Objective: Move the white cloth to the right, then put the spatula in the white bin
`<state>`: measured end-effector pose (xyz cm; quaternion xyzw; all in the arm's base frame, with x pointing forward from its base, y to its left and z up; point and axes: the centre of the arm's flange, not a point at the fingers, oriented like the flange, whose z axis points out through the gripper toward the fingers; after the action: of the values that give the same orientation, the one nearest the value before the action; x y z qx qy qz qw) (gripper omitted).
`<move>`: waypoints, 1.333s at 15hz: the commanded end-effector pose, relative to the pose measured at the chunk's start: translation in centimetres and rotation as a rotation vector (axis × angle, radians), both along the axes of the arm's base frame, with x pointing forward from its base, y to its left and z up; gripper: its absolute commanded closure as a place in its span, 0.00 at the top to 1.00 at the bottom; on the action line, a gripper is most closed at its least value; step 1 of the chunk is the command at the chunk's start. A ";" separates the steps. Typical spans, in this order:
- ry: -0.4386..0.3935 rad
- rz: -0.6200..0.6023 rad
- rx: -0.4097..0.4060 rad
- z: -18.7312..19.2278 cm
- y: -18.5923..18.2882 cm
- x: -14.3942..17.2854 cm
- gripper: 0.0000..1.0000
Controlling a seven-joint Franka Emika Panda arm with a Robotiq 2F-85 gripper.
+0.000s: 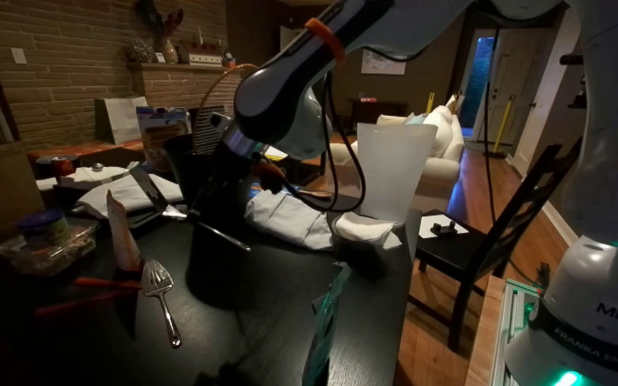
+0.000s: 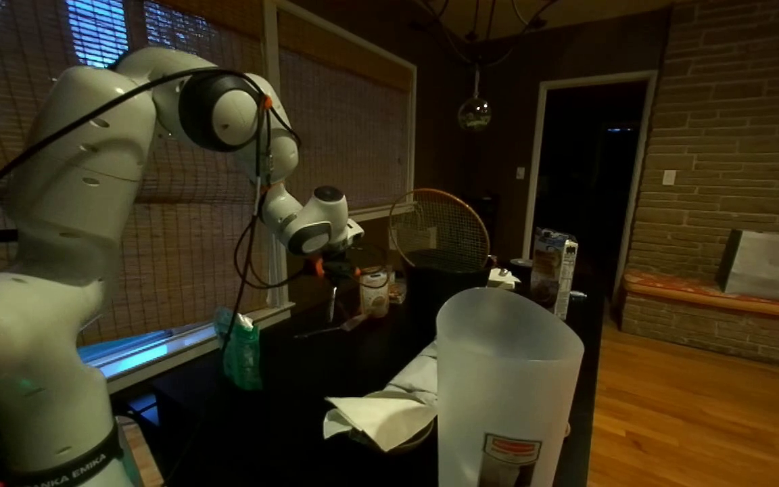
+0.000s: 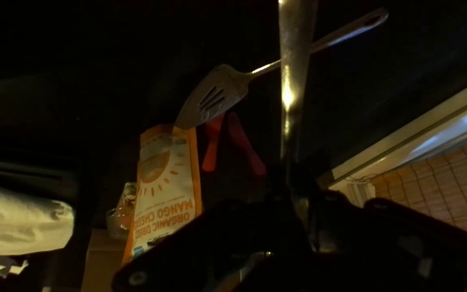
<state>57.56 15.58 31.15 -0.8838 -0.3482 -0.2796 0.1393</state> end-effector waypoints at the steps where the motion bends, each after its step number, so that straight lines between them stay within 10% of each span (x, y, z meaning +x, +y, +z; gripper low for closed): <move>1: -0.097 -0.166 0.047 4.1 -4.6 -4.3 0.03; 11: -0.255 -0.695 0.212 10.3 -12.9 -11.1 0.03; 16: -0.264 -0.714 0.209 7.9 -12.9 -8.7 0.03; 20: -0.453 -0.892 0.138 10.6 -18.4 -9.7 0.03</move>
<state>48.72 0.66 39.93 -0.8712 0.0228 -0.4889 0.0383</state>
